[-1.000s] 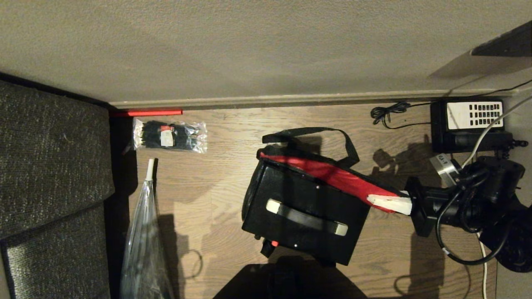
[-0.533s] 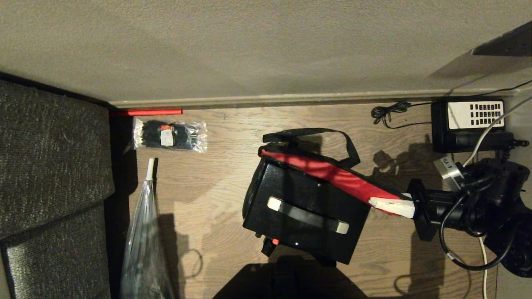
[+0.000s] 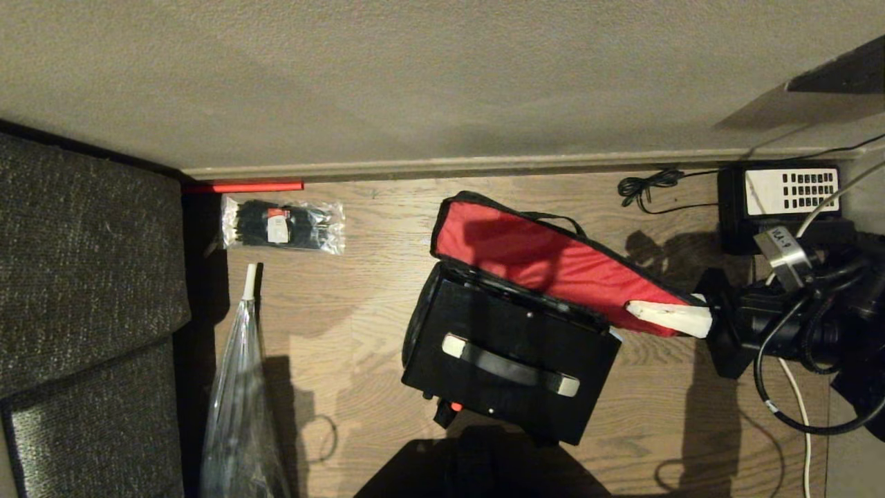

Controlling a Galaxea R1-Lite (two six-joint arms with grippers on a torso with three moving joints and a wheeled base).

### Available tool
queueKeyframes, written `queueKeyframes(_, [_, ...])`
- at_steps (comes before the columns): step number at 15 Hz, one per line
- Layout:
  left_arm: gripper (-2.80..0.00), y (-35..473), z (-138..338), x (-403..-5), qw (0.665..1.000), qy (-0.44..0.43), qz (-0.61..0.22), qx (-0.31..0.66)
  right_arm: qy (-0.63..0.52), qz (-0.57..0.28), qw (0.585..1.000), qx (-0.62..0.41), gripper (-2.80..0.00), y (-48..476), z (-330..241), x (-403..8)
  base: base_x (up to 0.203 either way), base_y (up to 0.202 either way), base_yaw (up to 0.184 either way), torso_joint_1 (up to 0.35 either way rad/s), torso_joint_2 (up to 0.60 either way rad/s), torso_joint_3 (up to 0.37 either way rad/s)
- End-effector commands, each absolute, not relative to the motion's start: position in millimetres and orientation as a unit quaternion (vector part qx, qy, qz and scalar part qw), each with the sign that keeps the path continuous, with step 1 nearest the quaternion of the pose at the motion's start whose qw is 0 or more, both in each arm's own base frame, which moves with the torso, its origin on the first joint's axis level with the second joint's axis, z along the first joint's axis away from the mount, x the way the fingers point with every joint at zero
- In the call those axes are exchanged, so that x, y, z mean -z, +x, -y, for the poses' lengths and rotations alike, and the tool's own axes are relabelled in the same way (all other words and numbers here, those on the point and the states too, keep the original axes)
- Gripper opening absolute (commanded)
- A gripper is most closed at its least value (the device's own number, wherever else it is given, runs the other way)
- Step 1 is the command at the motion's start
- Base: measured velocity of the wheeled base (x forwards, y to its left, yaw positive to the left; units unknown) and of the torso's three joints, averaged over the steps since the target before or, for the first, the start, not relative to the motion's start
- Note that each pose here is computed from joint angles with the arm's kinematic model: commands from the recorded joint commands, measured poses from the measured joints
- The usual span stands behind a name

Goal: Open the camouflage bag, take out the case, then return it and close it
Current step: Close the top of the storage box

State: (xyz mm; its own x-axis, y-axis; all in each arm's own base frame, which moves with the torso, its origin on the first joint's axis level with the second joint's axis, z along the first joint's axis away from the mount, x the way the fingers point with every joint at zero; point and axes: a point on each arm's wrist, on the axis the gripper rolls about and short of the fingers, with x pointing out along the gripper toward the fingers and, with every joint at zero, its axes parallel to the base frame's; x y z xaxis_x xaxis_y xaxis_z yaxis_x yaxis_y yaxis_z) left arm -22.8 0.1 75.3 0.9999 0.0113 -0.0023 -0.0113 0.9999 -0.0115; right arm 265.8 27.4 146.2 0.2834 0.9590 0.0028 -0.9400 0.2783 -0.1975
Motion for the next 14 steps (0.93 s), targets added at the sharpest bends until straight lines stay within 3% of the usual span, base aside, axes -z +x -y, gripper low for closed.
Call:
queueKeyframes(1, [-2.8, -23, 0, -74, 1.0, -0.006, -0.002, -0.006, -0.085, 0.07, 0.791, -0.602, -2.8, 256, -27, -152, 0.0, 0.0, 0.0, 0.0, 0.0, 0.0])
queueKeyframes(4, [-2.8, -23, 0, -74, 1.0, -0.006, -0.002, -0.006, -0.058, 0.041, 0.768, -0.636, -2.8, 241, -28, -135, 0.0, 0.0, 0.0, 0.0, 0.0, 0.0])
queueKeyframes(12, [-2.8, -23, 0, -74, 1.0, -0.006, -0.002, -0.006, 0.069, -0.142, 0.758, -0.633, -2.8, 228, -36, -77, 0.0, 0.0, 0.0, 0.0, 0.0, 0.0])
queueKeyframes(14, [-2.8, -23, 0, -74, 1.0, -0.006, -0.001, -0.006, 0.07, -0.182, 0.775, -0.602, -2.8, 227, -37, -66, 0.0, 0.0, 0.0, 0.0, 0.0, 0.0])
